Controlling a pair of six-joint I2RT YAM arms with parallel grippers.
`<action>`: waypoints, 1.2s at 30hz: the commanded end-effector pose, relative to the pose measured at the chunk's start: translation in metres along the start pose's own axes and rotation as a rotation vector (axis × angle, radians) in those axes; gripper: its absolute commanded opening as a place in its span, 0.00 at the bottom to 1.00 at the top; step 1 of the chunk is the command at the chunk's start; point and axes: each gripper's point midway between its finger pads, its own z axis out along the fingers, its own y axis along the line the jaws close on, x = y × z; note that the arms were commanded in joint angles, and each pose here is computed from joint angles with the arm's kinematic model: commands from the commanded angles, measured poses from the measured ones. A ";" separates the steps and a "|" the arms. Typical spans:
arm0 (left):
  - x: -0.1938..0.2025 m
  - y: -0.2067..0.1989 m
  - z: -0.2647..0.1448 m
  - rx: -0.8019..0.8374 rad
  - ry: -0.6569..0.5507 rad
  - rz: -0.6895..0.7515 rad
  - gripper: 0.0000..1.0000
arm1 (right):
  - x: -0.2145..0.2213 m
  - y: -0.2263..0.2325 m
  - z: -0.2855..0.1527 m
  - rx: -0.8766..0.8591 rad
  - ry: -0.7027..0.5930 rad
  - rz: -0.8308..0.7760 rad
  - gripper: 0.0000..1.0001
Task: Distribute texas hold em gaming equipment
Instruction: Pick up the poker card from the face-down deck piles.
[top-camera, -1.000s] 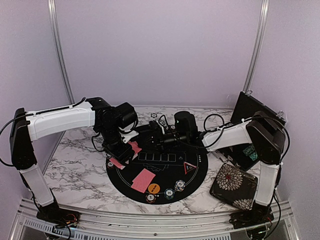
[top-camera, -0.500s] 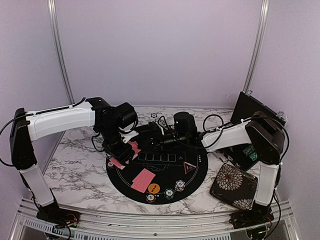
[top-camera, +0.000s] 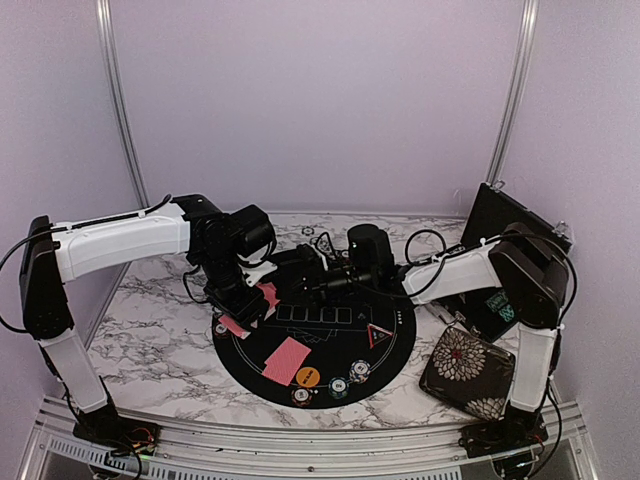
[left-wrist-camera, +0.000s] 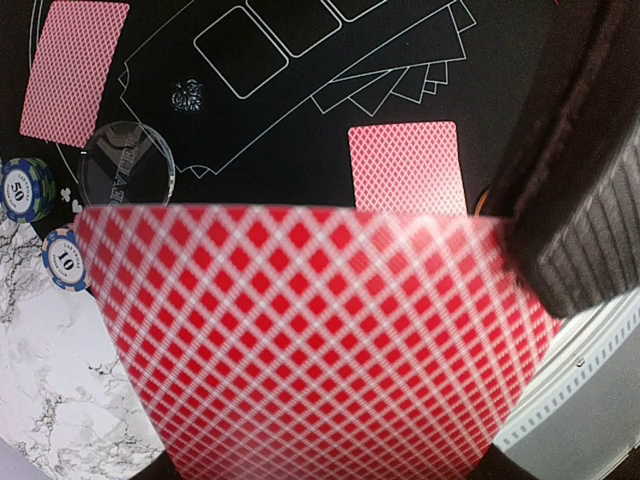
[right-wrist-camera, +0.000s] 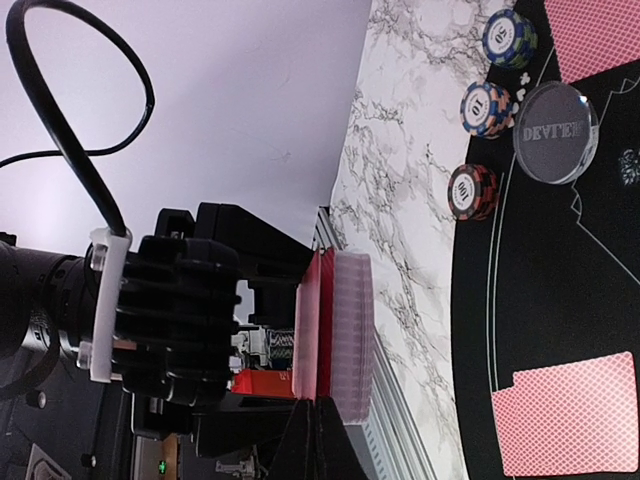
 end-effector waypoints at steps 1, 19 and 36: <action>-0.002 -0.003 -0.009 0.010 -0.023 0.014 0.44 | 0.001 0.000 0.001 -0.029 0.010 0.012 0.00; -0.001 -0.002 -0.009 0.007 -0.022 0.012 0.44 | -0.009 0.006 -0.019 -0.068 -0.040 0.039 0.00; -0.001 -0.002 -0.010 0.003 -0.027 0.010 0.44 | -0.018 0.009 -0.043 -0.092 -0.085 0.052 0.00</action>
